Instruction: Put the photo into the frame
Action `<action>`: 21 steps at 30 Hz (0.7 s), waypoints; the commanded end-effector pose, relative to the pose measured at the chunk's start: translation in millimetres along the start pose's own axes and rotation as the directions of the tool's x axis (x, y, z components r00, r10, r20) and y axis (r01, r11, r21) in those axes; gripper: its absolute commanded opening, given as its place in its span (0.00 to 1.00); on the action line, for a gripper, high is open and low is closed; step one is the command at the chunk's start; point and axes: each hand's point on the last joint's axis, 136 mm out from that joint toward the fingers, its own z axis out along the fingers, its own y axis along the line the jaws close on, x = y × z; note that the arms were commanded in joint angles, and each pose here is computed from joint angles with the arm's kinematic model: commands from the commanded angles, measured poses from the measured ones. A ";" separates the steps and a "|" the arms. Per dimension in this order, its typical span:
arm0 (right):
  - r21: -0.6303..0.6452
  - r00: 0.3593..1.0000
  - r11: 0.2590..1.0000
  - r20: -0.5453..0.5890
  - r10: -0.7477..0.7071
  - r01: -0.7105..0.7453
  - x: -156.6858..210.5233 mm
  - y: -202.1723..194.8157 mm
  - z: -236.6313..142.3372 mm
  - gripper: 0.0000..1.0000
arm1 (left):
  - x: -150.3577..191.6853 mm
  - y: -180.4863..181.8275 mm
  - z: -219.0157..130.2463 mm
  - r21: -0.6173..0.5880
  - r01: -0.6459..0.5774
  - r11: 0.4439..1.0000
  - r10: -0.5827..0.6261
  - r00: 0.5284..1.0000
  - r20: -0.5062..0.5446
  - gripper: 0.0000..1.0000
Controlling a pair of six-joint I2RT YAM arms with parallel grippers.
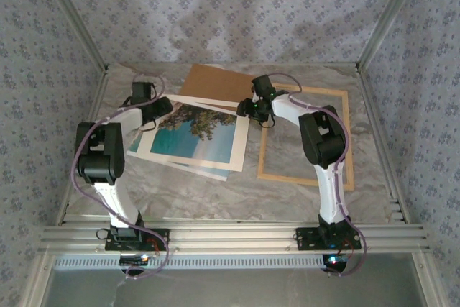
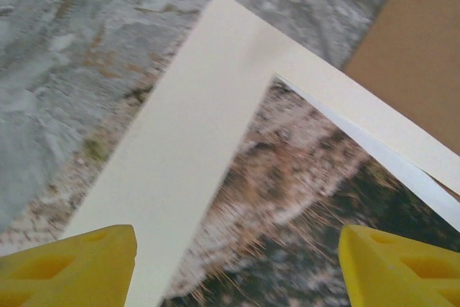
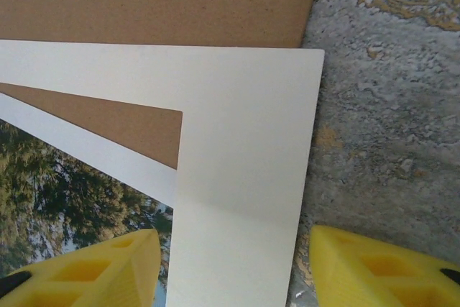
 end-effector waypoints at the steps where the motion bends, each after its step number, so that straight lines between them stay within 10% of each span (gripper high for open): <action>1: -0.053 0.999 0.998 -0.028 0.027 -0.029 3.7 9.2 11.4 0.57 | 4.8 5.5 9.6 -0.010 -0.002 1.000 0.001 0.999 -0.051 0.75; 21: -0.172 0.999 0.984 0.007 0.050 -0.048 -12.3 30.8 -7.4 0.50 | 25.8 14.6 19.9 0.018 0.059 0.998 -0.056 0.990 -0.129 0.75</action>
